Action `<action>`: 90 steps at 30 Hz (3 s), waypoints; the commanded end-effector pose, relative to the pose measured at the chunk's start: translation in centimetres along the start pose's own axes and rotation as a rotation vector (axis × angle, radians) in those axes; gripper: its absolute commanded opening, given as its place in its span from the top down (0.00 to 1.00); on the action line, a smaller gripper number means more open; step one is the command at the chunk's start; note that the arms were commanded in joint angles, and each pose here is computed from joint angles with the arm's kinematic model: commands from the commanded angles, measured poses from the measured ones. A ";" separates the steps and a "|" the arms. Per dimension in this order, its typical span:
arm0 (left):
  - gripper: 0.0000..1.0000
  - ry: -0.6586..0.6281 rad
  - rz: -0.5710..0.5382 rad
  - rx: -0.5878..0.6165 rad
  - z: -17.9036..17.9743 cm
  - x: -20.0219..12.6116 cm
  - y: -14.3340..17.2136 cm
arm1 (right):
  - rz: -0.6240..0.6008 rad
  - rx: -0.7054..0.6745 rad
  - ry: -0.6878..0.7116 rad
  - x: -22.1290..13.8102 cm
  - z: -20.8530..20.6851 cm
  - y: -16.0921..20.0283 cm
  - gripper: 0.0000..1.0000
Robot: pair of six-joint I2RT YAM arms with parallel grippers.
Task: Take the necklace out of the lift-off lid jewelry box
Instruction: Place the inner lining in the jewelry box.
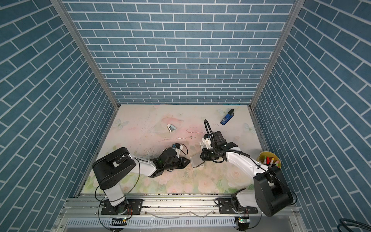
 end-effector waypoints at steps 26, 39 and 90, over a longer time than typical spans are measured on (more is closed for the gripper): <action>0.78 0.014 -0.013 0.005 -0.6 0.6 -0.4 | 0.048 0.067 -0.036 4.2 -1.7 2.0 1.00; 0.77 0.013 -0.026 0.004 -0.6 0.0 -0.8 | 0.041 0.039 0.034 3.9 -1.6 1.9 0.97; 0.75 -0.018 -0.004 0.095 -3.0 -0.5 -1.6 | 0.177 -0.018 0.052 5.3 0.1 1.2 0.73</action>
Point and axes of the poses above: each gripper's point midway between its finger pads, its own x axis out along the fingers, its own z axis along the line the jaws close on, y = z × x, the point moved 6 cm from there along -x, back along the fingers, and after that the axes turned 8 degrees about -x, right-handed, at the moved point
